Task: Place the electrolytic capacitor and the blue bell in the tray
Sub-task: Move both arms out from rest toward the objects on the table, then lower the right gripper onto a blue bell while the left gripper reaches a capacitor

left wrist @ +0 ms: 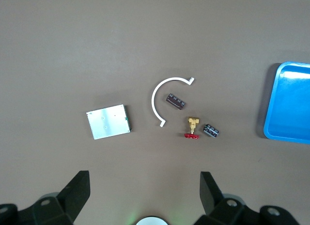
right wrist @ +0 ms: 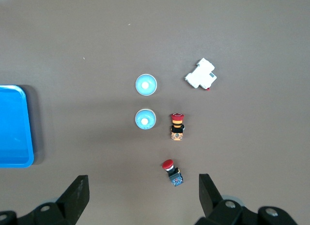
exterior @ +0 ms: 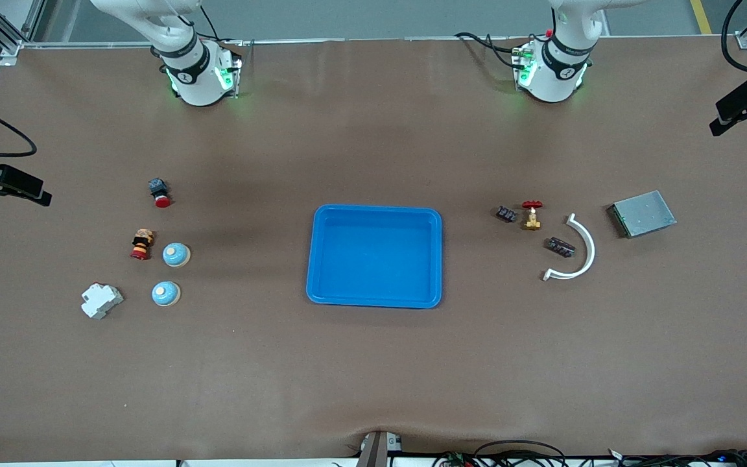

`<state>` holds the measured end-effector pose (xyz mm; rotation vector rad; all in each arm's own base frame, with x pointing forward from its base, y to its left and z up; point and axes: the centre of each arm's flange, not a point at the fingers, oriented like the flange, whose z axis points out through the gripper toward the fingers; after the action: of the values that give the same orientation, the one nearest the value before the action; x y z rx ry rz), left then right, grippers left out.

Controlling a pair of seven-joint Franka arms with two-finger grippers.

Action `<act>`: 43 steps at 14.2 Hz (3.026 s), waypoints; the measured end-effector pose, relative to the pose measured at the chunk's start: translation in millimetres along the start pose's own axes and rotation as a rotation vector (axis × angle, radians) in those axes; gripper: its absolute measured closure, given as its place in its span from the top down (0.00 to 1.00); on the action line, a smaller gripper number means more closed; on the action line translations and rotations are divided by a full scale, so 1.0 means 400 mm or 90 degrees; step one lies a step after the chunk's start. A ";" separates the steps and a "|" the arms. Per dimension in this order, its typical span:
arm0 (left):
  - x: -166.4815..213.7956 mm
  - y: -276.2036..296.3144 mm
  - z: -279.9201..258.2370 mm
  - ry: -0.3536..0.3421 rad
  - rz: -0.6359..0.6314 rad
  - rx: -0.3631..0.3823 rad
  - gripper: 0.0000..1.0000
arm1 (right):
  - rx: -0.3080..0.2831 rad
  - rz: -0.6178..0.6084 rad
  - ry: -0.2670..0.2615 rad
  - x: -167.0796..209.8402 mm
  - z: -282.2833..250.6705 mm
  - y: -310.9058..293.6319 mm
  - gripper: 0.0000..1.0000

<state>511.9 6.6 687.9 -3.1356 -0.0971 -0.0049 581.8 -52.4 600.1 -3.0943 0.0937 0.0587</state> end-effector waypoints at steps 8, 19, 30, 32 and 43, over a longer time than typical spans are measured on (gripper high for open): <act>0.000 -0.004 0.002 -0.001 0.000 0.015 1.00 | 0.000 0.000 -0.002 0.001 0.008 0.000 1.00; 0.053 0.031 0.194 -0.060 -0.054 0.021 1.00 | 0.002 0.000 -0.014 -0.011 0.030 0.001 1.00; 0.030 0.165 0.480 -0.078 -0.144 0.040 1.00 | 0.004 -0.002 -0.013 -0.055 0.326 -0.007 1.00; 0.011 0.190 0.523 -0.079 -0.156 0.045 1.00 | 0.002 -0.003 -0.004 -0.063 0.397 -0.010 1.00; -0.083 0.197 0.738 -0.055 -0.171 0.046 1.00 | -0.015 -0.014 0.023 -0.059 0.772 -0.029 1.00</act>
<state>484.6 -72.7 392.4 -3.0231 -0.5048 0.1292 547.9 -25.0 293.4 -3.1196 0.0604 0.0041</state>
